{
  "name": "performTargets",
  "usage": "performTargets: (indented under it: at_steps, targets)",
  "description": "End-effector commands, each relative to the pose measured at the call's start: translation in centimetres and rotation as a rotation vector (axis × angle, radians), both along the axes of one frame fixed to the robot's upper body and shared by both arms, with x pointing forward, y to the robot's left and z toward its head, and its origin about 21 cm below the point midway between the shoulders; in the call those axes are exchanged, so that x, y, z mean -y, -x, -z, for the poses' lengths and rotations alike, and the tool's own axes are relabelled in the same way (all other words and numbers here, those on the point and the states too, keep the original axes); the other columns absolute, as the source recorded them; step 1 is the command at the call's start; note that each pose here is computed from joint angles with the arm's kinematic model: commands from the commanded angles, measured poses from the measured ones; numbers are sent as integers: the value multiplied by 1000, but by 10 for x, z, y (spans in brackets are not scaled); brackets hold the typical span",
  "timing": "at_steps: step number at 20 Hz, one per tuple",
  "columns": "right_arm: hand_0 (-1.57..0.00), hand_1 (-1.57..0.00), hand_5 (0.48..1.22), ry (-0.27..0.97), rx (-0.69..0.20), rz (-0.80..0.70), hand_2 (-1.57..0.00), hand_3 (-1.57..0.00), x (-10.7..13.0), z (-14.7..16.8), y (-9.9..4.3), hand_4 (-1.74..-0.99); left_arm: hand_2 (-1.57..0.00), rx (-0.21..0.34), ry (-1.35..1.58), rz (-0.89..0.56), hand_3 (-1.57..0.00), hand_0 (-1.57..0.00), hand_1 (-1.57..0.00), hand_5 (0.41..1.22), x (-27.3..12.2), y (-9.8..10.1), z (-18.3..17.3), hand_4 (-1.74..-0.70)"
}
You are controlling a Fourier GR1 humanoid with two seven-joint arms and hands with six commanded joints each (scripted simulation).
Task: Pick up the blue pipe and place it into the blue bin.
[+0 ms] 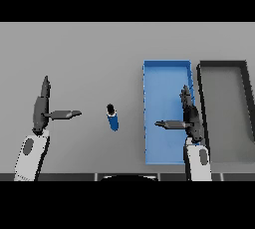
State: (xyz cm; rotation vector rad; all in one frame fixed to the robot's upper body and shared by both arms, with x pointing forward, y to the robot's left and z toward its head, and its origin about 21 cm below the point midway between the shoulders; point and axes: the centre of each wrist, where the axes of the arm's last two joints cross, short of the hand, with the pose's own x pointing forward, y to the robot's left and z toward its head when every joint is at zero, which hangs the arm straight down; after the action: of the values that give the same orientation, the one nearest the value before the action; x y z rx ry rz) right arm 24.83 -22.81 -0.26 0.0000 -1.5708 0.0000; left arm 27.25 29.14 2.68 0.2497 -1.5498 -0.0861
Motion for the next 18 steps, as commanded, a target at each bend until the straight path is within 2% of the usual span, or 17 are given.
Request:
performTargets:
  at_steps: [1, 6, 7, 9, 10, 12, 16, 18]
  targets:
    - [1, 1, 594, 0, -2, 1, 1, 1, 0, 0, -1, -1210, 1, 3, 1, 0, 1, 1, 1, 594, 1, -1, 0, -967]
    - [1, 1, 594, 7, -11, 4, 1, 1, 5, -3, -10, -1210, 1, -8, -2, -1, 1, 1, 1, 594, 6, -12, 0, -967]
    - [1, 1, 594, 149, 56, -53, 1, 1, 13, -11, -8, -1210, 1, 0, -82, 158, 1, 1, 1, 594, -3, -8, -4, -967]
    - [1, 1, 589, 289, 96, -125, 1, 1, 19, -13, 0, -1198, 1, -19, -152, 301, 1, 1, 1, 596, -22, -7, -9, -970]
    - [1, 1, 588, 314, 104, -137, 1, 1, 17, -17, -3, -1195, 1, -17, -164, 342, 1, 1, 1, 596, -22, -10, -11, -971]
    - [1, 1, 586, 346, 105, -154, 1, 1, 20, -18, 1, -1190, 1, -21, -183, 378, 1, 1, 1, 597, -27, -10, -13, -968]
    - [1, 1, 580, 358, 96, -155, 1, 1, 21, -18, 5, -1181, 1, 6, -172, 496, 1, 1, 1, 586, -23, 2, -15, -970]
    - [1, 1, 579, 337, 100, -155, 1, 1, 19, -20, 4, -1194, 1, -14, -170, 592, 1, 1, 1, 578, -13, 10, -19, -984]
